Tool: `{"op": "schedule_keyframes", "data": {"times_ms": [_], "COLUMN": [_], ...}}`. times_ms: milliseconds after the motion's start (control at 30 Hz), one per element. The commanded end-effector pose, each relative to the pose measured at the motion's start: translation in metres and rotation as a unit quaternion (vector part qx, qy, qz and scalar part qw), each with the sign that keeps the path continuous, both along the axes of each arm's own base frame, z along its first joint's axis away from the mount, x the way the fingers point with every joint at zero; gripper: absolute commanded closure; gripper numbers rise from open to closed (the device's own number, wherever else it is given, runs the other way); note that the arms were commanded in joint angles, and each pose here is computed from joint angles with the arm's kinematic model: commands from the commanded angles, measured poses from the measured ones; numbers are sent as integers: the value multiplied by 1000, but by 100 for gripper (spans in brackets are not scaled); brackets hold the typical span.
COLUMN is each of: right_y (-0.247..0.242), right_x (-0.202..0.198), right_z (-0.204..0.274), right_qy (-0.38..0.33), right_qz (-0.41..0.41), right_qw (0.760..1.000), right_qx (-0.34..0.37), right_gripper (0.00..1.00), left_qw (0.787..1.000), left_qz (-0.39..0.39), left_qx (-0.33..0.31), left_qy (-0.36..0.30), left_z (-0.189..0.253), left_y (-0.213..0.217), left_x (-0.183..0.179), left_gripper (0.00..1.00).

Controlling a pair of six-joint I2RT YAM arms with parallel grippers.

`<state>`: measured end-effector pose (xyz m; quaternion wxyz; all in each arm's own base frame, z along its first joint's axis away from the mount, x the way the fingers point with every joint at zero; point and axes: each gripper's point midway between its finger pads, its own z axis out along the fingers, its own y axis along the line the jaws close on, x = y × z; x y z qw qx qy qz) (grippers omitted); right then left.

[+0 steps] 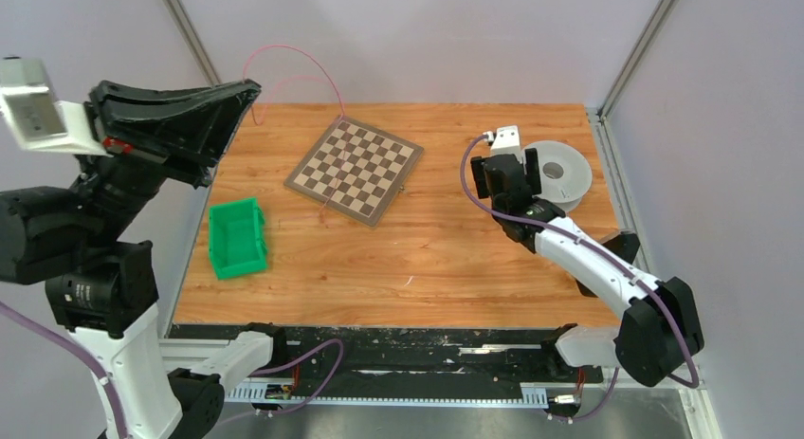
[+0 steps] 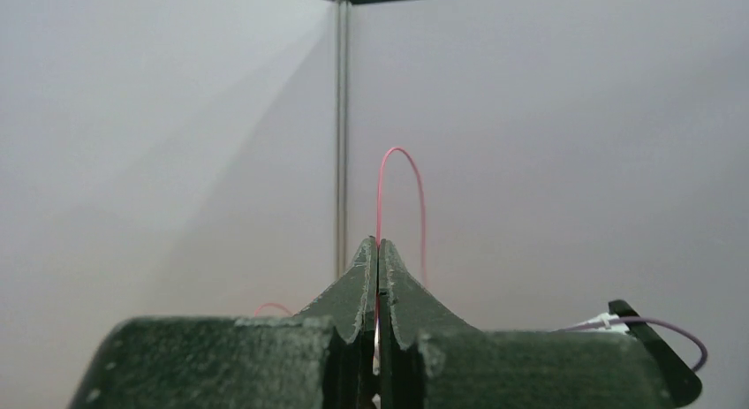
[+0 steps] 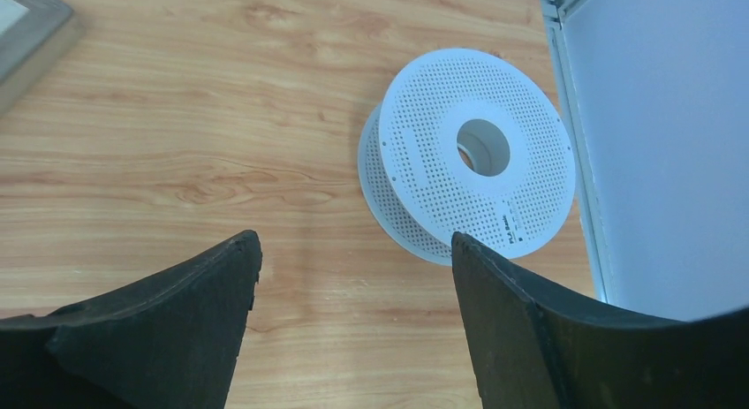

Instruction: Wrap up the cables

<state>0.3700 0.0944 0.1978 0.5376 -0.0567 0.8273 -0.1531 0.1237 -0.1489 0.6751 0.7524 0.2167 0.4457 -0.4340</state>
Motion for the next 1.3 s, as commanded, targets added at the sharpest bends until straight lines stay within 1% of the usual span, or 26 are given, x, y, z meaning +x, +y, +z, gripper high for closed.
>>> {"op": "schedule_keyframes", "data": {"times_ms": [0,133,167,200,233,267,300,333,367,400,433,467,500,533,600,633,733,833,867,933,967,1000,1100,1167,1267], "right_y": [12,10,10,8,7,6,4,2,0,-3,-8,-11,-12,-13,-13,-13,-11,-9,-15,-26,-30,-31,-33,-37,-42], "right_x": [2,-3,-4,-6,-7,-8,-9,-10,-10,-10,-10,-9,-8,-8,-6,-5,-2,4,6,10,13,16,25,29,34], "right_z": [36,39,39,38,37,35,34,33,32,31,30,28,25,22,15,12,3,-7,-10,-18,-22,-28,-48,-56,-59], "right_qy": [-41,-45,-45,-45,-44,-43,-42,-41,-39,-37,-37,-35,-31,-26,-15,-10,2,15,17,30,40,53,90,104,108], "right_qz": [23,32,34,33,32,32,31,30,26,19,6,-1,-3,-3,-3,-3,-6,-8,-25,-58,-67,-68,-72,-86,-112], "right_qw": [998,997,997,997,997,998,998,998,999,999,999,999,999,999,999,999,999,998,997,991,986,981,964,955,945], "right_qx": [51,52,52,50,48,45,40,34,26,18,7,-1,-9,-19,-30,-35,-41,-56,-71,-119,-146,-172,-238,-266,-288], "right_gripper": [18,18,17,17,17,16,16,16,16,16,16,16,16,17,18,18,19,19,19,19,19,20,31,37,38], "left_qw": [1000,999,998,998,995,993,990,988,983,981,976,974,968,968,955,950,926,905,899,891,891,886,877,870,865], "left_qz": [18,28,38,48,66,81,96,108,120,128,136,141,152,157,180,197,232,239,230,207,199,183,165,166,183], "left_qx": [-24,-29,-29,-26,-28,-21,-17,-9,-3,3,10,15,26,29,49,57,83,107,117,132,136,145,166,180,180], "left_qy": [0,19,40,41,68,78,104,115,142,148,173,174,196,196,232,237,286,336,354,381,386,400,420,428,431], "left_z": [18,6,-8,-13,-31,-42,-62,-74,-96,-106,-129,-137,-162,-169,-214,-224,-272,-316,-335,-363,-369,-386,-408,-412,-415], "left_y": [4,4,4,5,7,9,11,13,14,15,16,17,19,20,26,31,42,45,42,36,34,29,26,29,35], "left_x": [20,41,59,64,85,94,112,118,134,136,148,148,158,156,169,171,183,185,183,177,174,170,160,154,148], "left_gripper": [100,100,100,100,100,100,100,100,100,100,100,100,100,100,100,100,100,100,100,100,98,98,93,94,95]}}
